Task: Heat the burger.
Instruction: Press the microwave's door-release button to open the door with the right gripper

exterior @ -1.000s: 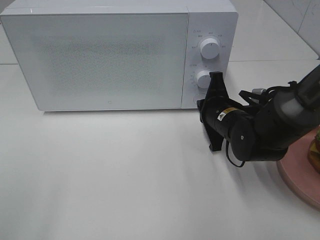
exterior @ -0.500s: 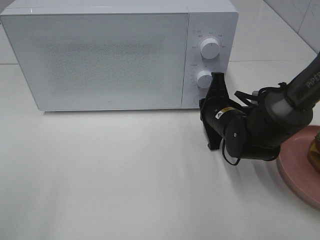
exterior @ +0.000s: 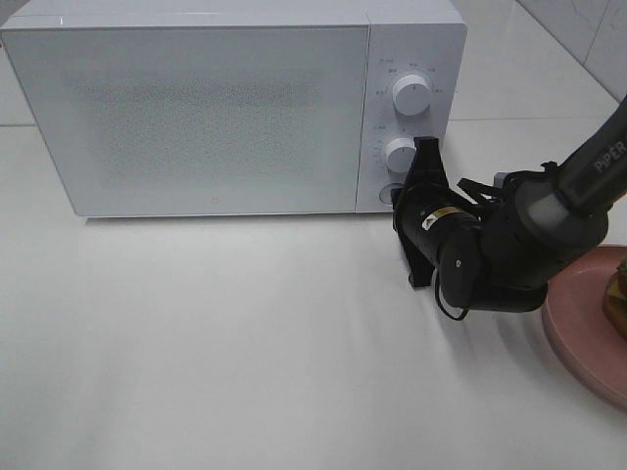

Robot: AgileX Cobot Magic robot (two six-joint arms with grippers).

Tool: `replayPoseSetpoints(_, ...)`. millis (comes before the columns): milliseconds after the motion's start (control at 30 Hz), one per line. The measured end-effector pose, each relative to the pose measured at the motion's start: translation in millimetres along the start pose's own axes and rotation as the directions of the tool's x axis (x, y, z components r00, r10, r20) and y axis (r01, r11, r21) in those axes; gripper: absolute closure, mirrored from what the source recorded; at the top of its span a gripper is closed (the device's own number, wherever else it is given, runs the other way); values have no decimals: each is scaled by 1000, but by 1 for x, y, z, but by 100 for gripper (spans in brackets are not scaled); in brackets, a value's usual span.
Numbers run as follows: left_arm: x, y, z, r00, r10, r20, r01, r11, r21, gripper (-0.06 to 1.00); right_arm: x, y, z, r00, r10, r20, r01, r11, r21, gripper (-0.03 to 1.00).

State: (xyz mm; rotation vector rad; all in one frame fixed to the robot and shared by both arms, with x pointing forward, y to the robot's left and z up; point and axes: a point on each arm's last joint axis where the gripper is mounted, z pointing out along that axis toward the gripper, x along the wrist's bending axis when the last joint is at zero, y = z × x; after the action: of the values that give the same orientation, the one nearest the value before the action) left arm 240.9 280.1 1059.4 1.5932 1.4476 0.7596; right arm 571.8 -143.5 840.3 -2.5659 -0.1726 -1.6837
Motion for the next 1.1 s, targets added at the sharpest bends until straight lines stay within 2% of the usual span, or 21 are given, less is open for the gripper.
replayPoseSetpoints(733, 0, 0, 0, 1000, 0, 0, 0, 1000, 0, -3, 7, -6, 5, 1000, 14, -21, -14, 1000, 9, 96)
replayPoseSetpoints(1100, 0, 0, 0, 1000, 0, 0, 0, 1000, 0, -3, 13, -13, 17, 999, 28, 41, -27, 999, -27, 96)
